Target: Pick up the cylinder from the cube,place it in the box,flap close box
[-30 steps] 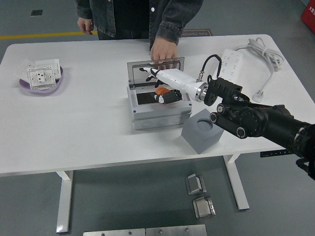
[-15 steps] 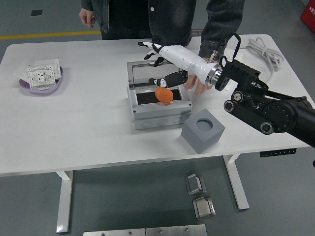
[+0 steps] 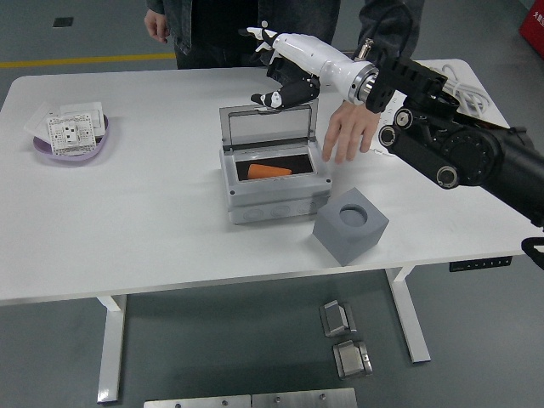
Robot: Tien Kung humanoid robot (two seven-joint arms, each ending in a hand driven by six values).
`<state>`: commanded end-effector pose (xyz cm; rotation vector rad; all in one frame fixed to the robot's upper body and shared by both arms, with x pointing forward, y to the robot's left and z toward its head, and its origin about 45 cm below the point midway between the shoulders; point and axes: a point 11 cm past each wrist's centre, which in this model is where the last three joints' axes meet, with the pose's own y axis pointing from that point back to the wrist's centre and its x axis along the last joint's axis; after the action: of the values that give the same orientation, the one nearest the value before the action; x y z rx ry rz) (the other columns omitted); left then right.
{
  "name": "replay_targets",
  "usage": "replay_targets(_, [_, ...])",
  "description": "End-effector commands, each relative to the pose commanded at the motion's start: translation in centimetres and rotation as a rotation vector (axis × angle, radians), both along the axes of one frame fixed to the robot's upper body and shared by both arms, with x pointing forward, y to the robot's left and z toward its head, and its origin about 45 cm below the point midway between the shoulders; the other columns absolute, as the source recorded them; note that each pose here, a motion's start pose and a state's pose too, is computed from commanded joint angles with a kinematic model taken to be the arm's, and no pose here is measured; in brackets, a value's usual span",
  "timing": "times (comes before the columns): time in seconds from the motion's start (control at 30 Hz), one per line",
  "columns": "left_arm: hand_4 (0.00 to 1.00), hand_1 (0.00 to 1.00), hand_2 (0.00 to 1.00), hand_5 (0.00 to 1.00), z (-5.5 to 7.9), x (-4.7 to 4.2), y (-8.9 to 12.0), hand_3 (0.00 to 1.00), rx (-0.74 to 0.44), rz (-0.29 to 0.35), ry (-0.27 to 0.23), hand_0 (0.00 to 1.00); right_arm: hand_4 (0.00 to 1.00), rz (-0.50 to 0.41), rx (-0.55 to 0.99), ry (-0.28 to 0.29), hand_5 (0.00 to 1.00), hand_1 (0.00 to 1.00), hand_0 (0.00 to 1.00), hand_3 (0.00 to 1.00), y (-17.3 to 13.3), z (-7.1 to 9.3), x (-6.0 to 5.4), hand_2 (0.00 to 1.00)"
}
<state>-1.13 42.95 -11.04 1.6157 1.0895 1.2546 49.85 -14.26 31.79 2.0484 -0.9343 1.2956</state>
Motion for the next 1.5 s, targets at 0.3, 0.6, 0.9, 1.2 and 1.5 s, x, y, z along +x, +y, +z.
replay_targets(0.3, [0.505,0.714,0.551,0.176,0.2,1.28,0.6,0.662,0.009,-0.015,-0.020,0.682,0.944,-0.102,-0.062,0.090,0.590,0.893,0.934,0.998,-1.6,-2.7,1.8,0.927])
replay_targets(0.6, [0.503,0.714,0.551,0.175,0.2,1.71,0.5,0.661,0.006,-0.025,-0.036,0.681,0.959,-0.187,-0.099,0.146,0.624,0.903,0.956,0.998,-4.5,-5.7,2.2,0.935])
replay_targets(0.9, [0.497,0.714,0.550,0.172,0.1,1.50,0.1,0.659,-0.001,-0.025,-0.042,0.681,0.957,-0.142,-0.134,0.151,0.644,0.894,0.958,0.998,-4.1,-7.8,0.9,0.925])
replay_targets(1.2, [0.497,0.714,0.551,0.173,-0.1,0.85,-0.1,0.658,-0.005,-0.017,-0.041,0.681,0.954,-0.051,-0.154,0.100,0.647,0.886,0.955,0.995,-3.2,-7.6,-0.7,0.917])
replay_targets(1.5, [0.498,0.713,0.551,0.173,-0.1,0.55,-0.2,0.657,-0.006,-0.011,-0.048,0.681,0.946,0.012,-0.183,0.091,0.639,0.868,0.930,0.993,-3.0,-8.1,-2.3,0.908])
